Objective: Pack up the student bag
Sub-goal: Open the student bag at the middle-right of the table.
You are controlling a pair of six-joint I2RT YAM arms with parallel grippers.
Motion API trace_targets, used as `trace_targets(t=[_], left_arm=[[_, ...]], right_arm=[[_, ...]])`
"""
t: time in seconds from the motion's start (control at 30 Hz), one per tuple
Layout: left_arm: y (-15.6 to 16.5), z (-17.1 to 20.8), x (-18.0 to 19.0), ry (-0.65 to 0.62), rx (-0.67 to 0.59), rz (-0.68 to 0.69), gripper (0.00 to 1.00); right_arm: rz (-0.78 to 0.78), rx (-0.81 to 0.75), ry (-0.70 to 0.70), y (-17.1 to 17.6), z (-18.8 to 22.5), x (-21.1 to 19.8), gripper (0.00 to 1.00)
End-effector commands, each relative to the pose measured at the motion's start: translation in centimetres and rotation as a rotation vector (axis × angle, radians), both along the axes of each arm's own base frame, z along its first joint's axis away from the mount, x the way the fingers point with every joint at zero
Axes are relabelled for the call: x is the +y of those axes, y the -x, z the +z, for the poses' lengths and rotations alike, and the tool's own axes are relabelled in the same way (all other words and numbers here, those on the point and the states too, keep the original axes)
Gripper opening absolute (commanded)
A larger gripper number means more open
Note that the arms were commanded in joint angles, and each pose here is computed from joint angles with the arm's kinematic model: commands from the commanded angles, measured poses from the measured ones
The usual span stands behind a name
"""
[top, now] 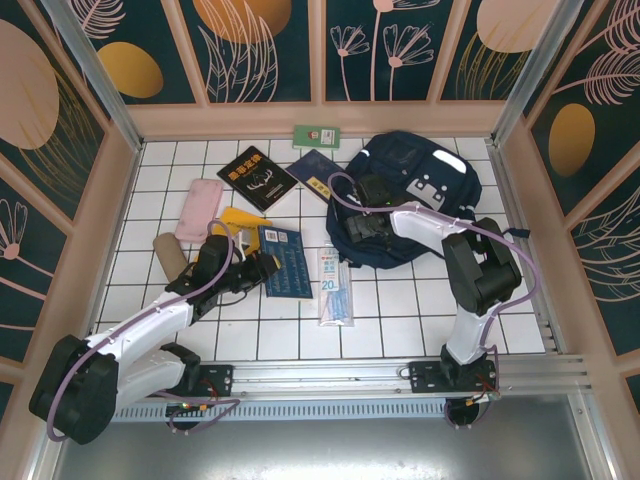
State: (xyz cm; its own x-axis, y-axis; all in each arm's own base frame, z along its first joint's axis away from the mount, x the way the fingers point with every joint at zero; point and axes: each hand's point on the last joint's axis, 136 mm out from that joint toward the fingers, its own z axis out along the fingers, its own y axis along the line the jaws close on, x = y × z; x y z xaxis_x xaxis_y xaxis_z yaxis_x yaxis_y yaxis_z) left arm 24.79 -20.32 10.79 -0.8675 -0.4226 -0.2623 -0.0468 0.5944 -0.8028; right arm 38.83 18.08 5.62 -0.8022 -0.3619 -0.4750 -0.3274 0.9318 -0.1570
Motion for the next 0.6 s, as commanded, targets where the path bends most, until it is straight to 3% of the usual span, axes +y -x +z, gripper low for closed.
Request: trace_targets(t=[0.0, 0.13, 0.23, 0.33, 0.4, 0.47, 0.57], left_arm=[[-0.1, 0.7, -0.4, 0.023, -0.048, -0.021, 0.08], [0.0, 0.8, -0.4, 0.024, -0.049, -0.02, 0.09], [-0.1, 1.1, -0.3, 0.027, -0.056, -0.017, 0.09], [-0.1, 1.5, -0.3, 0.032, -0.07, -0.018, 0.09], [-0.3, 1.8, -0.3, 0.027, -0.081, -0.018, 0.09], [-0.5, 2.0, -0.3, 0.014, -0.09, -0.019, 0.09], [-1.1, 2.8, -0.6, 0.005, -0.113, -0.029, 0.09]], right_arm=[[-0.006, 0.079, 0.168, 1.5, -2.6, -2.2, 0.91], [-0.027, 0.053, 0.201, 0.8, -3.6, -2.8, 0.81], [-0.03, 0.032, 0.221, 0.4, -4.0, -3.1, 0.67], [-0.047, 0.011, 0.225, 0.3, -4.3, -3.4, 0.44], [-0.061, -0.003, 0.212, 0.3, -4.1, -3.4, 0.2], [-0.078, -0.022, 0.191, 0.3, -3.3, -3.2, 0.03], [-0.087, -0.051, 0.138, 0.1, -0.9, -2.6, 0.0]])
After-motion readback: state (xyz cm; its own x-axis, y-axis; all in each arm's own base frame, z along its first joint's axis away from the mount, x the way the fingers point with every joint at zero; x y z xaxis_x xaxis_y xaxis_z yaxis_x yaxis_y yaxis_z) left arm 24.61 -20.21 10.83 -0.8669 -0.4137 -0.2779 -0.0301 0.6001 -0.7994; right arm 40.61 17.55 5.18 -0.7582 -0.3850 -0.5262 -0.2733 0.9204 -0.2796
